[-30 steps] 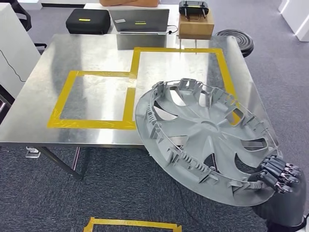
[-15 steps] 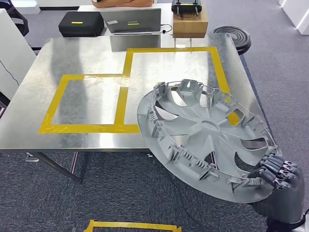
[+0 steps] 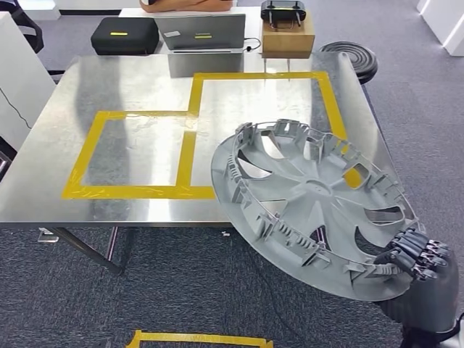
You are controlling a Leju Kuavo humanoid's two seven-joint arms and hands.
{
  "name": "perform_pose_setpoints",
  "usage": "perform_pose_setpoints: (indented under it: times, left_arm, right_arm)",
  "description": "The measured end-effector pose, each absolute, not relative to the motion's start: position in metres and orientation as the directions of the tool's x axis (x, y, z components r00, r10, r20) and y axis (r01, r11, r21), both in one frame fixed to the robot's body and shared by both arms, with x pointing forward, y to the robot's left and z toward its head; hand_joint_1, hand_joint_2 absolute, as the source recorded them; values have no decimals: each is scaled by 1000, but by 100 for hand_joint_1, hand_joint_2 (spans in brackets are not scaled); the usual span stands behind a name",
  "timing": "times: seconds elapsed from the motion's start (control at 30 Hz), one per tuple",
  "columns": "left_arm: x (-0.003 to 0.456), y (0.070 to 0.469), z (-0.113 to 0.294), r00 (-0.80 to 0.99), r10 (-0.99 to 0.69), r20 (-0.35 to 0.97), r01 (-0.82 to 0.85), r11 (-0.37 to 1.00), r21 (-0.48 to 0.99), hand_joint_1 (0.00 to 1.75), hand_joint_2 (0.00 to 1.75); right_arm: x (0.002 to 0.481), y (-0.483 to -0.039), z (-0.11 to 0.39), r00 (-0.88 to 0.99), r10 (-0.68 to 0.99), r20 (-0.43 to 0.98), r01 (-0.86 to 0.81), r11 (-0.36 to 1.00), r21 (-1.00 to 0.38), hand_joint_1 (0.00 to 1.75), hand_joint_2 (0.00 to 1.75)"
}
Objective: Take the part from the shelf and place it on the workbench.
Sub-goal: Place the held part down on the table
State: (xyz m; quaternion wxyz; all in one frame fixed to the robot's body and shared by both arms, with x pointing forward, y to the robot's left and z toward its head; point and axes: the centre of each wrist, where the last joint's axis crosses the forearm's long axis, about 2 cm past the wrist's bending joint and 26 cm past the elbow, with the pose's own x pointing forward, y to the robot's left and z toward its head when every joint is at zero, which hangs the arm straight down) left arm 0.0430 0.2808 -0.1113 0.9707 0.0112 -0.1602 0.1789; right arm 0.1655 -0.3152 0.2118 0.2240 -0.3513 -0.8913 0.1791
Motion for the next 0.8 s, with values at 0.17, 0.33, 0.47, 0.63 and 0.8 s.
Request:
perform_pose_setpoints:
  times: [0.17, 0.33, 0.47, 0.63, 0.8]
  left_arm:
    - [43, 281, -111, 885, 344, 314, -350, 936, -40, 0, 0]
    - [43, 283, -111, 889, 334, 311, -337, 940, -48, 0, 0]
    - [43, 284, -111, 894, 328, 306, -328, 943, -52, 0, 0]
    - [43, 284, -111, 901, 319, 295, -318, 947, -51, 0, 0]
    - [44, 284, -111, 906, 312, 287, -310, 949, -52, 0, 0]
  right_arm:
    - [171, -323, 208, -615, 703, 357, 489, 695, -526, 175, 175]
    - [194, -355, 197, -516, 713, 474, 389, 689, -612, 175, 175]
    - [220, -392, 192, -400, 763, 507, 350, 639, -686, 175, 175]
    - [248, -435, 191, -254, 825, 505, 320, 564, -761, 175, 175]
    - [275, -464, 192, -139, 871, 472, 266, 492, -829, 175, 175]
